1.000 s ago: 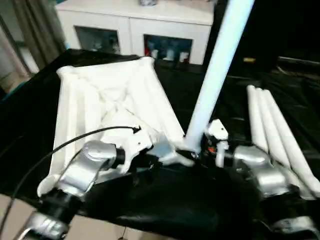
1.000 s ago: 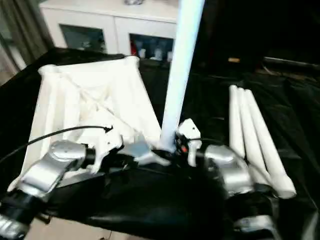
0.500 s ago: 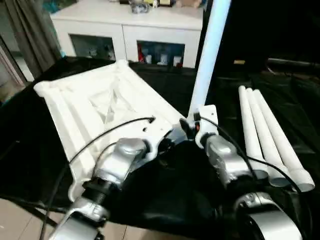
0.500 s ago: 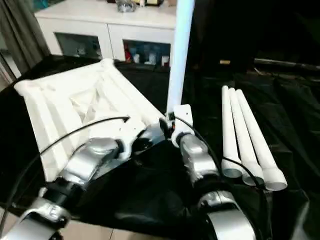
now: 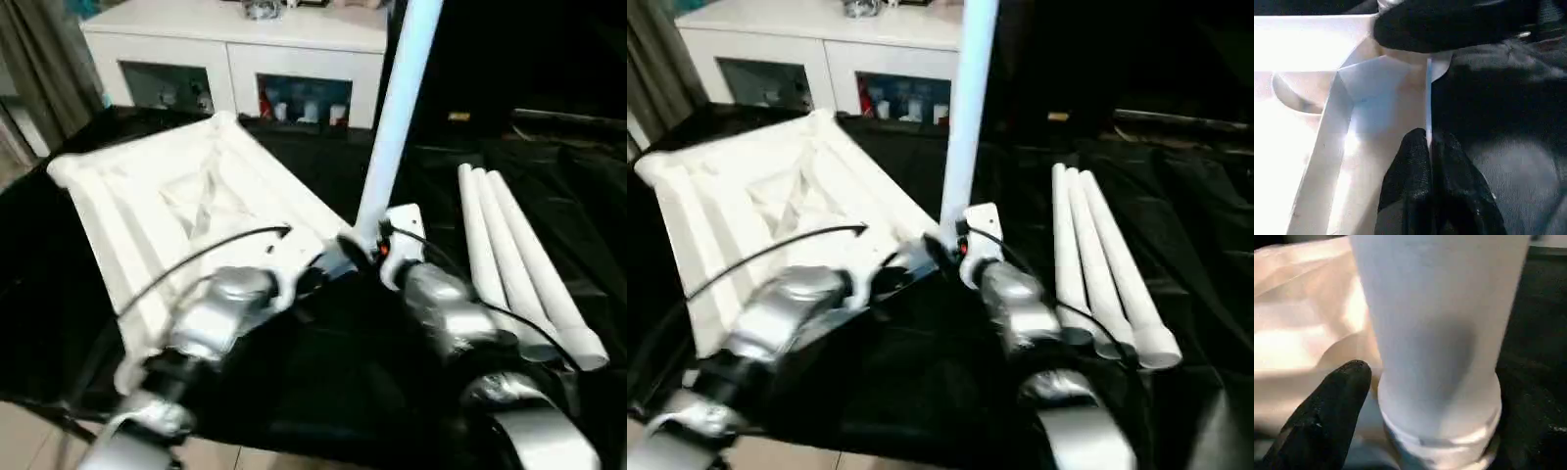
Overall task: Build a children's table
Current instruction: Rotate leg to tighten
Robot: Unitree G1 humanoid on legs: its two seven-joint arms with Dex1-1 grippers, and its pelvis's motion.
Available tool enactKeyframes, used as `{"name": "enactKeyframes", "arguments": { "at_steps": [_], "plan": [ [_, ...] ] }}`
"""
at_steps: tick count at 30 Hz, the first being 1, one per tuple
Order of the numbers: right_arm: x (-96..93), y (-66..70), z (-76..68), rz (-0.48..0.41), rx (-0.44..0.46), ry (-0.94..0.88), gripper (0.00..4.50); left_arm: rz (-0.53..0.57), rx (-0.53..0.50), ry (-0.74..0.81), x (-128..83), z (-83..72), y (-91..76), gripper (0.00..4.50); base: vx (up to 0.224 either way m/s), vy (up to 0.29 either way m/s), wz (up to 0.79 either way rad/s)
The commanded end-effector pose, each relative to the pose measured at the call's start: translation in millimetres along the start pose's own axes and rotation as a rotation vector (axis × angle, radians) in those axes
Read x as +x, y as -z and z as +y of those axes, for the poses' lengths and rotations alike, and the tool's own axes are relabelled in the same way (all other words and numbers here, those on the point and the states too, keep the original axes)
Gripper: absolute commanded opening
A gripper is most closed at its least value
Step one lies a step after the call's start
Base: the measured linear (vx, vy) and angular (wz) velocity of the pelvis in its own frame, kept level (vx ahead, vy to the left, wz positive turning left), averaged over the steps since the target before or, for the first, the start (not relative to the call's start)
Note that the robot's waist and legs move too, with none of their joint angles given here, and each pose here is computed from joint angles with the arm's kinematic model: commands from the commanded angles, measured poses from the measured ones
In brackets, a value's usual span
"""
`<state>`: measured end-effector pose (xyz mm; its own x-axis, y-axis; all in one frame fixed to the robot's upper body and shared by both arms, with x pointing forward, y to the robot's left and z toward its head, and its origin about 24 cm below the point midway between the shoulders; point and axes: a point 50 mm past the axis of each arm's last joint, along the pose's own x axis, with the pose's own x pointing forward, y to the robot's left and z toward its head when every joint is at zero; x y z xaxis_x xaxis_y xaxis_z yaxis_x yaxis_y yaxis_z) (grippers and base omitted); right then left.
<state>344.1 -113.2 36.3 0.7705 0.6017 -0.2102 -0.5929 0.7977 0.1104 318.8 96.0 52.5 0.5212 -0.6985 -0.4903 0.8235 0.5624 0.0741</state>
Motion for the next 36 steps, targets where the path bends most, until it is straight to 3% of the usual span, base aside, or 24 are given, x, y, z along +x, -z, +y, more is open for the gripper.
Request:
{"name": "enactKeyframes", "arguments": {
  "at_steps": [1, 5, 14, 27, 29, 36],
  "plan": [
    [-0.3, -1.5, 12.4, 0.012, -0.027, -0.141, 3.88, -0.038, 0.028, 0.077, 0.7, -8.1, -3.7, 0.0, 0.0, 0.0, 0.0],
    [-29.7, -5.4, -0.1, 0.041, -0.1, -0.282, 3.88, -0.054, 0.059, 0.218, -14.4, -11.1, -1.3, 0.0, 0.0, 0.0, 0.0],
    [-65.4, -16.2, -7.6, 0.098, -0.17, -0.459, 3.88, -0.043, 0.086, 0.348, -32.0, -9.9, 2.1, 0.0, 0.0, 0.0, 0.0],
    [-69.1, -8.0, -1.6, 0.168, -0.197, -0.509, 3.88, -0.038, 0.092, 0.362, -34.4, -9.8, 4.1, 0.0, 0.0, 0.0, 0.0],
    [-68.5, -6.1, -1.4, 0.18, -0.204, -0.511, 3.56, -0.036, 0.094, 0.361, -34.3, -9.9, 4.4, 0.0, 0.0, 0.0, 0.0],
    [-66.8, -4.1, -1.8, 0.193, -0.205, -0.498, 3.13, -0.035, 0.094, 0.362, -34.3, -8.9, 4.5, 0.0, 0.0, 0.0, 0.0]
  ]
}}
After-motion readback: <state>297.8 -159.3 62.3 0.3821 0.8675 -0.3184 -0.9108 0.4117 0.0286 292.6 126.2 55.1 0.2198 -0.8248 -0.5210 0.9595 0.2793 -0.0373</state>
